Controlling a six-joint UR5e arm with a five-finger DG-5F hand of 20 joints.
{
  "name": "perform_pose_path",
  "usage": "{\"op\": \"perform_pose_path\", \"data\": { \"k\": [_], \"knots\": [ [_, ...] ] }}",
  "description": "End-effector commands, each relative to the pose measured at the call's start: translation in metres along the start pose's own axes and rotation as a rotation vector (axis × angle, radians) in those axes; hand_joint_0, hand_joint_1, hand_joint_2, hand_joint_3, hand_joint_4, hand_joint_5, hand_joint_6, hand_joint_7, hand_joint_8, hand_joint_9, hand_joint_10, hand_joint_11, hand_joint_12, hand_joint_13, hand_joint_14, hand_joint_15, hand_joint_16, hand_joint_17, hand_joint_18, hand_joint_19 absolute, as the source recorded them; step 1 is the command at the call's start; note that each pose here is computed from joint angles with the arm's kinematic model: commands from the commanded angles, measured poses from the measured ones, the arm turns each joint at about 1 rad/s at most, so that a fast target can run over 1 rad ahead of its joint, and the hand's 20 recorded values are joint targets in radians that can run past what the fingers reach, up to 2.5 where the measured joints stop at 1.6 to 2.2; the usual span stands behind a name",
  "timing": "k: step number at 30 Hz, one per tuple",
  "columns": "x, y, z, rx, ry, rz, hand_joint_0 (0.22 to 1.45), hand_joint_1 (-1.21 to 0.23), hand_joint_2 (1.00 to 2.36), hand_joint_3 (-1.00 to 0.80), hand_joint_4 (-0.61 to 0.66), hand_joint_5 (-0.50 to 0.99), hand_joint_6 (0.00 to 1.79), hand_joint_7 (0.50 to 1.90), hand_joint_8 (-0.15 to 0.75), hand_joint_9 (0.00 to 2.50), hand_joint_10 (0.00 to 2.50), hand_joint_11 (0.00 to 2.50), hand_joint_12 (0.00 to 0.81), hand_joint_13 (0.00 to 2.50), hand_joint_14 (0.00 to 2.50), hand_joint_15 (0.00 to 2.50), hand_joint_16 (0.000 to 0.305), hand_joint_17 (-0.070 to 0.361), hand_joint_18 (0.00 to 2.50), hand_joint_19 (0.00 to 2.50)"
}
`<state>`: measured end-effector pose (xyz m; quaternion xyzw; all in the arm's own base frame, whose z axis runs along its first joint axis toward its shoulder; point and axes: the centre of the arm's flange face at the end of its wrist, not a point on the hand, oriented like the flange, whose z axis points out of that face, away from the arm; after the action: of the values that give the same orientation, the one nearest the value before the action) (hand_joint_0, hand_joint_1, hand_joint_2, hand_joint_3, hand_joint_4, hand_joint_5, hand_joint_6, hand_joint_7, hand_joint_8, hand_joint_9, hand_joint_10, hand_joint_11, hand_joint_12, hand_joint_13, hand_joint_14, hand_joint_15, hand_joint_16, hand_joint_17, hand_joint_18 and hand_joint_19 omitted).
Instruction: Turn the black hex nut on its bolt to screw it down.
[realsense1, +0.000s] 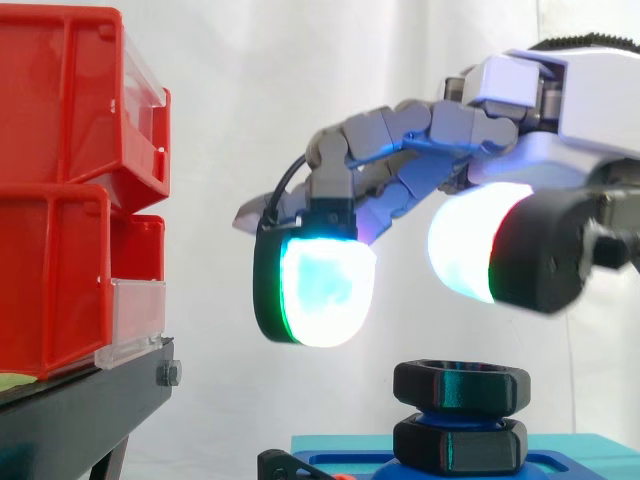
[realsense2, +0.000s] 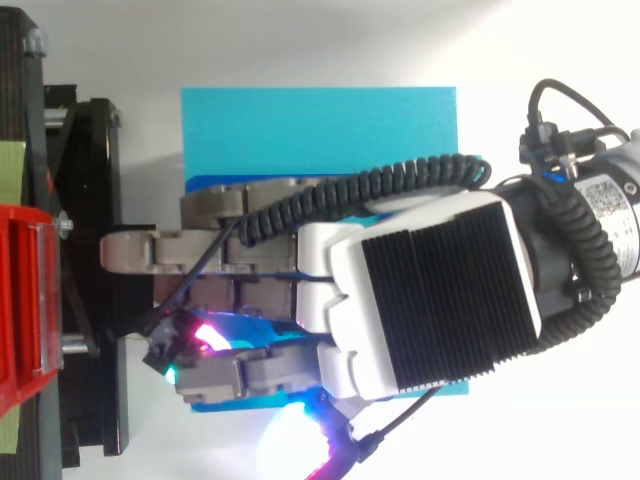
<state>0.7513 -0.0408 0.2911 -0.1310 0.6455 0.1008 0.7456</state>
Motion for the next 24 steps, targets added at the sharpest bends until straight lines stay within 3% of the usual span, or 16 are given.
{"op": "perform_pose_path", "data": {
  "k": [1,6,9,17,24],
  "knots": [
    [0.0014,0.0057,0.0007,0.004,0.016,0.004,0.48,-0.35,1.0,-0.5,0.27,-0.07,0.5,1.11,0.246,0.75,0.0,0.0,0.328,0.41,0.0,0.0,0.049,0.111,0.5,0.56],
    [0.0013,0.0054,0.0008,0.007,0.015,0.006,0.49,-0.32,1.0,-0.5,0.27,-0.06,0.5,1.11,0.239,0.76,0.0,0.0,0.323,0.41,0.0,0.0,0.049,0.11,0.5,0.56],
    [0.0014,0.0054,0.0007,0.007,0.016,0.006,0.5,-0.3,1.0,-0.5,0.32,-0.06,0.5,0.98,0.227,0.78,0.0,0.0,0.316,0.42,0.0,0.0,0.048,0.108,0.5,0.55],
    [0.0049,0.005,-0.0022,0.008,0.042,0.012,0.49,-0.3,1.0,-0.5,0.34,-0.06,0.5,0.89,0.224,0.8,0.0,0.0,0.318,0.43,0.0,0.0,0.049,0.111,0.51,0.56],
    [0.0101,0.0081,-0.0045,0.004,0.052,0.016,0.49,-0.28,1.0,-0.5,0.27,-0.04,0.51,1.13,0.231,0.83,0.0,0.0,0.321,0.44,0.0,0.0,0.049,0.109,0.51,0.55]
  ]
}}
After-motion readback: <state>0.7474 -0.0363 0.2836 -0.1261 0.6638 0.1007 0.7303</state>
